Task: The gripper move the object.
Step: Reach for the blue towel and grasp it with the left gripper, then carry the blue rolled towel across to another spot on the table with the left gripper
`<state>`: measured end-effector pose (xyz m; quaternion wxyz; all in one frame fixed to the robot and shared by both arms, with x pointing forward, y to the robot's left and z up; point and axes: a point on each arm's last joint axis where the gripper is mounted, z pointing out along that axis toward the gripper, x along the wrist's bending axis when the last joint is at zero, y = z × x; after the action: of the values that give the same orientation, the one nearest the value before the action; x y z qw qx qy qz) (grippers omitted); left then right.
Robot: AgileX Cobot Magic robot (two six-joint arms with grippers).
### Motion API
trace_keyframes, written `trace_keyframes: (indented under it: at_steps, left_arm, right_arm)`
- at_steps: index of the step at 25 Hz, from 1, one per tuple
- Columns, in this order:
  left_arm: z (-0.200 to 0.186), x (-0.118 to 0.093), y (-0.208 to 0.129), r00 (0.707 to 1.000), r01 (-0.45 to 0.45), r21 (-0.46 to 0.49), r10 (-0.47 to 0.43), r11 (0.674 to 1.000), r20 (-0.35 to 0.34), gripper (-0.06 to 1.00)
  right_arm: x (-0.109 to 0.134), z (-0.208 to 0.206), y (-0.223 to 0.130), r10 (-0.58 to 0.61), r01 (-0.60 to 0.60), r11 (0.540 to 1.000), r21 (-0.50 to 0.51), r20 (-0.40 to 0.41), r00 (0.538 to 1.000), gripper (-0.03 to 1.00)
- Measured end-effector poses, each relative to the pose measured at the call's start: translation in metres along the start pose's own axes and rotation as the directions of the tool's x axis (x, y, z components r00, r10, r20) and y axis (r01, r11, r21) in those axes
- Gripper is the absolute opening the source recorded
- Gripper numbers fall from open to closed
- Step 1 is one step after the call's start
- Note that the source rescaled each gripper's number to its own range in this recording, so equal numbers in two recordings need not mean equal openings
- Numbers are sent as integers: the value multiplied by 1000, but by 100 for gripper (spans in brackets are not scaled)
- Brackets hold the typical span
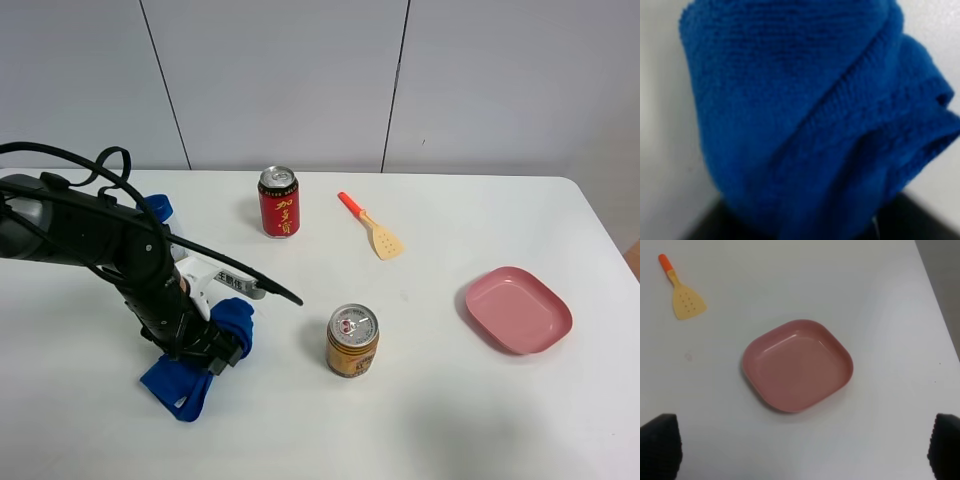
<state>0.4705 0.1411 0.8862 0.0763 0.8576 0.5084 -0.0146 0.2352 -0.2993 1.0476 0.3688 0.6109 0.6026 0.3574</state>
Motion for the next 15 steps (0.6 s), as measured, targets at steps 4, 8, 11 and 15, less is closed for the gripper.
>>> trace_keyframes:
  at_steps: [4, 8, 11, 15]
  left_arm:
    - [-10, -3, 6, 1000, 18, -14, -18, 1000, 20, 1]
    - [-53, -10, 21, 999, 7, -90, -3, 996, 48, 1]
    - [-100, -22, 35, 997, -27, -190, 41, 981, 70, 1]
    - [-154, -45, 57, 985, -123, -312, 155, 942, 80, 1]
  right_arm:
    - [0, 0, 0, 0, 0, 1000, 0, 0, 1000, 100]
    - [0, 0, 0, 0, 0, 1000, 0, 0, 1000, 100]
    - [0, 0, 0, 0, 0, 1000, 0, 0, 1000, 100]
    - [0, 0, 0, 0, 0, 1000, 0, 0, 1000, 100]
